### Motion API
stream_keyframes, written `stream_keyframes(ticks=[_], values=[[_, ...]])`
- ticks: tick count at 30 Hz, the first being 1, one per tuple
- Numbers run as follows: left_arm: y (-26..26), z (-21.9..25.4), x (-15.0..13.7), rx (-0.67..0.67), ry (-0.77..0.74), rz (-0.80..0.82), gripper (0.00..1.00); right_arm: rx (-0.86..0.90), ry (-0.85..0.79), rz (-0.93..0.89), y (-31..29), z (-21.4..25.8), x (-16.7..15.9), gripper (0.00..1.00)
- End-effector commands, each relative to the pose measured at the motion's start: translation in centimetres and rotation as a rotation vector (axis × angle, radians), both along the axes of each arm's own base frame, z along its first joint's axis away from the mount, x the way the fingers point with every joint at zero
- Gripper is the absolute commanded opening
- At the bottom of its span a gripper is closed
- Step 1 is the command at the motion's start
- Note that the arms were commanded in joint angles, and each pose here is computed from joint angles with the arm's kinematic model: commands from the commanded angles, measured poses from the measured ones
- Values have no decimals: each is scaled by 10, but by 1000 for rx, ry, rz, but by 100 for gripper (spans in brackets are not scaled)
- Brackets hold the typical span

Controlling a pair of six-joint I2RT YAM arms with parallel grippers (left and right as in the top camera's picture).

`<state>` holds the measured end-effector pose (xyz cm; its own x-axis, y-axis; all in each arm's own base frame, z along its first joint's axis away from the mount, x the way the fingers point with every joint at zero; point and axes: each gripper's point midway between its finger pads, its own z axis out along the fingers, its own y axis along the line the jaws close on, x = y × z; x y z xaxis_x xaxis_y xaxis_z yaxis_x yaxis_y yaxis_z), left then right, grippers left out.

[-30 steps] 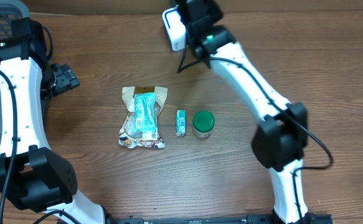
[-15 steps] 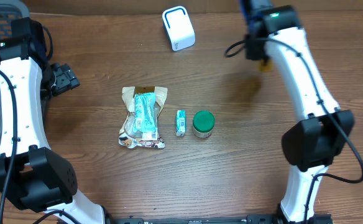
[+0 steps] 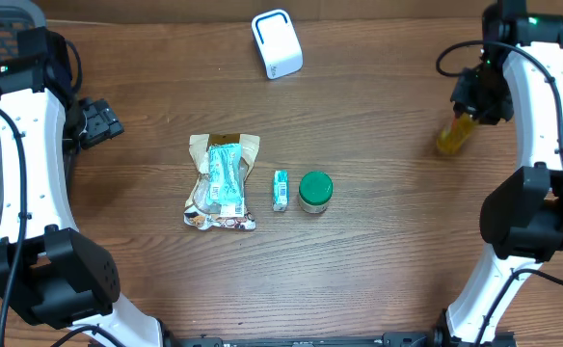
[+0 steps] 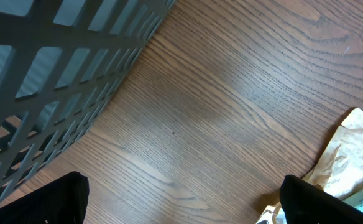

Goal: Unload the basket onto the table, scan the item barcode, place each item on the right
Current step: 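Move the bottle to the table's right side and set it upright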

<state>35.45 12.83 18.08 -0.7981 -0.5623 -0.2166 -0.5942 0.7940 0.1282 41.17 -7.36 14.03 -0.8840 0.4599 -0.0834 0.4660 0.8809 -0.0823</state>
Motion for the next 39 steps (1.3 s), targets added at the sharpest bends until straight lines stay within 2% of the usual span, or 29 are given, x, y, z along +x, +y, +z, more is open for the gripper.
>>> stream_keyframes(ticks=[1, 5, 9, 10, 13, 16, 17, 28, 34, 39], values=[[5, 2, 3, 17, 0, -12, 100, 24, -32, -11, 5, 3, -2, 32], [5, 2, 3, 17, 0, -12, 100, 25, -24, -11, 5, -11, -1, 33], [5, 2, 3, 17, 0, -12, 99, 26, -12, -11, 5, -19, -4, 45], [5, 2, 3, 17, 0, -12, 100, 26, -12, -11, 5, -20, -4, 49], [5, 2, 3, 17, 0, -12, 100, 26, -11, -11, 5, -21, -4, 71], [5, 2, 3, 17, 0, -12, 99, 26, -13, -11, 5, -21, -3, 98], [5, 2, 3, 17, 0, -12, 99, 26, -15, -11, 5, -21, -3, 100], [5, 2, 3, 17, 0, -12, 100, -3, -75, -6, 2, -10, 11, 100], [5, 2, 3, 17, 0, -12, 100, -33, -196, 8, 4, 33, 26, 100], [5, 2, 3, 17, 0, -12, 99, 23, -328, 74, 38, 76, 34, 100]])
